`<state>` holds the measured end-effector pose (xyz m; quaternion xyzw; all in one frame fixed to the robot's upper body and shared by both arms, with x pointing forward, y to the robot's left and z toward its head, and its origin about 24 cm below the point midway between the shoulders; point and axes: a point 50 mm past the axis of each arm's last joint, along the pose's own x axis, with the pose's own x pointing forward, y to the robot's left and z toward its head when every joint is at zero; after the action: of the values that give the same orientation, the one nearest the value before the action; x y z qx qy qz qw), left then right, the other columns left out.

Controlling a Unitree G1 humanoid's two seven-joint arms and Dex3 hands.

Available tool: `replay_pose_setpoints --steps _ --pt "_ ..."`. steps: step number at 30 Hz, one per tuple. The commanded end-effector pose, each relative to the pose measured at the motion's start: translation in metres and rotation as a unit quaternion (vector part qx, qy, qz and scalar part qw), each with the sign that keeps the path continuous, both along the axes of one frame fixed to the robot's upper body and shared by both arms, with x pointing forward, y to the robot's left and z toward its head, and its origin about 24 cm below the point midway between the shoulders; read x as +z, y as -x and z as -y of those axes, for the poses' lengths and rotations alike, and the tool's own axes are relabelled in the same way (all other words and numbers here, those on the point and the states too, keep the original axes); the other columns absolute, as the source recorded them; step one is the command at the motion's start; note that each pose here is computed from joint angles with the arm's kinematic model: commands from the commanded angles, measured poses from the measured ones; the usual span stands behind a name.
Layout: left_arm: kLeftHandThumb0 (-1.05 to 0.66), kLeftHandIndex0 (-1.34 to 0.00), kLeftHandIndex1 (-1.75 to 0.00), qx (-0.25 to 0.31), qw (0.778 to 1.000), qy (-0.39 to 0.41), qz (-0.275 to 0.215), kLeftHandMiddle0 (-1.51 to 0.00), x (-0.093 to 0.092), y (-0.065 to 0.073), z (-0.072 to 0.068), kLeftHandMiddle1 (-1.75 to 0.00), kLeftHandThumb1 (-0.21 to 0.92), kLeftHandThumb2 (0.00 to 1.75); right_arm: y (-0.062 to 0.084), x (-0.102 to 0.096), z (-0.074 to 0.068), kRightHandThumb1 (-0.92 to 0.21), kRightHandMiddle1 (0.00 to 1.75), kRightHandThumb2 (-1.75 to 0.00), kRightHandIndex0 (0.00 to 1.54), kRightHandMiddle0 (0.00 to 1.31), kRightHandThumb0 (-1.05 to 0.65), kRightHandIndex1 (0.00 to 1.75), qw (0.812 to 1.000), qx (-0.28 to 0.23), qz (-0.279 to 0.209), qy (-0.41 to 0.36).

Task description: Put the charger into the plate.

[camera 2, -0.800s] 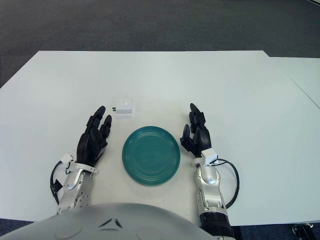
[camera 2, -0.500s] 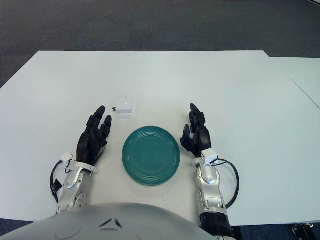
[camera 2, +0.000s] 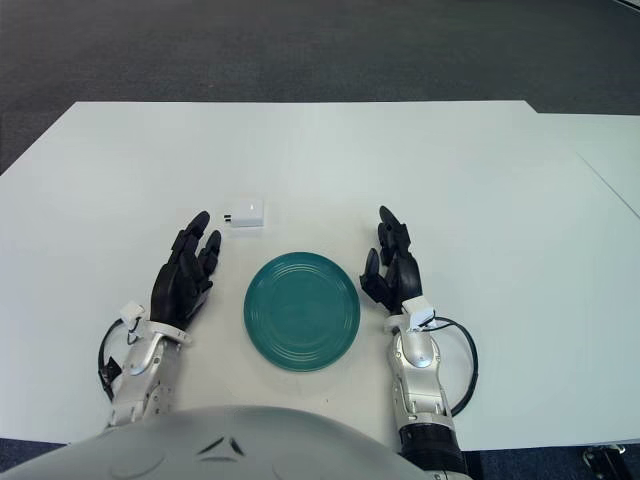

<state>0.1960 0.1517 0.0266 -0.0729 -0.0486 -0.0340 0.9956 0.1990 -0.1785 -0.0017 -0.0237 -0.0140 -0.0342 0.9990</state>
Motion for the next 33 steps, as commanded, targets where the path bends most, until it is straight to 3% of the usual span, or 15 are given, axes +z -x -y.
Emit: replay_pose_setpoints --steps 1,4,7,14,24,33 --pt "-0.92 0.0 -0.47 0.039 0.989 -0.11 0.096 -0.19 0.04 -0.019 -0.005 -0.01 0.92 0.99 0.009 -0.021 0.0 -0.92 0.34 -0.9 0.05 0.0 -0.76 0.0 0.998 -0.003 -0.061 0.0" --pt "-0.93 0.0 -0.53 0.056 0.98 -0.148 0.12 -0.21 0.051 -0.023 -0.004 -0.01 0.92 0.98 0.009 -0.022 -0.001 -0.92 0.33 -0.9 0.05 0.0 -0.77 0.0 0.998 -0.002 -0.061 0.0" --pt "-0.93 0.0 -0.61 0.102 0.94 -0.272 0.177 -0.23 0.068 -0.034 -0.007 -0.02 0.92 0.89 0.007 -0.023 -0.002 -0.92 0.33 -0.9 0.05 0.0 -0.77 0.0 0.998 0.0 -0.062 0.0" --pt "-1.03 -0.01 -0.75 0.072 0.868 -0.433 0.233 -0.23 0.081 -0.071 -0.011 0.0 0.92 0.58 0.003 -0.024 -0.005 -0.92 0.33 -0.91 0.07 0.0 -0.76 0.01 0.998 -0.001 -0.063 -0.001" --pt "-1.05 0.0 -0.66 -0.023 0.774 -0.583 0.247 -0.14 0.085 -0.11 0.0 0.0 0.92 0.44 0.002 -0.026 -0.008 -0.92 0.33 -0.93 0.08 0.0 -0.74 0.01 0.998 0.0 -0.063 0.0" --pt "-1.05 0.0 -0.57 -0.081 0.722 -0.646 0.235 -0.06 0.069 -0.128 0.013 0.0 0.92 0.38 0.003 -0.029 -0.008 -0.92 0.33 -0.94 0.07 0.0 -0.74 0.0 0.998 0.004 -0.061 0.002"
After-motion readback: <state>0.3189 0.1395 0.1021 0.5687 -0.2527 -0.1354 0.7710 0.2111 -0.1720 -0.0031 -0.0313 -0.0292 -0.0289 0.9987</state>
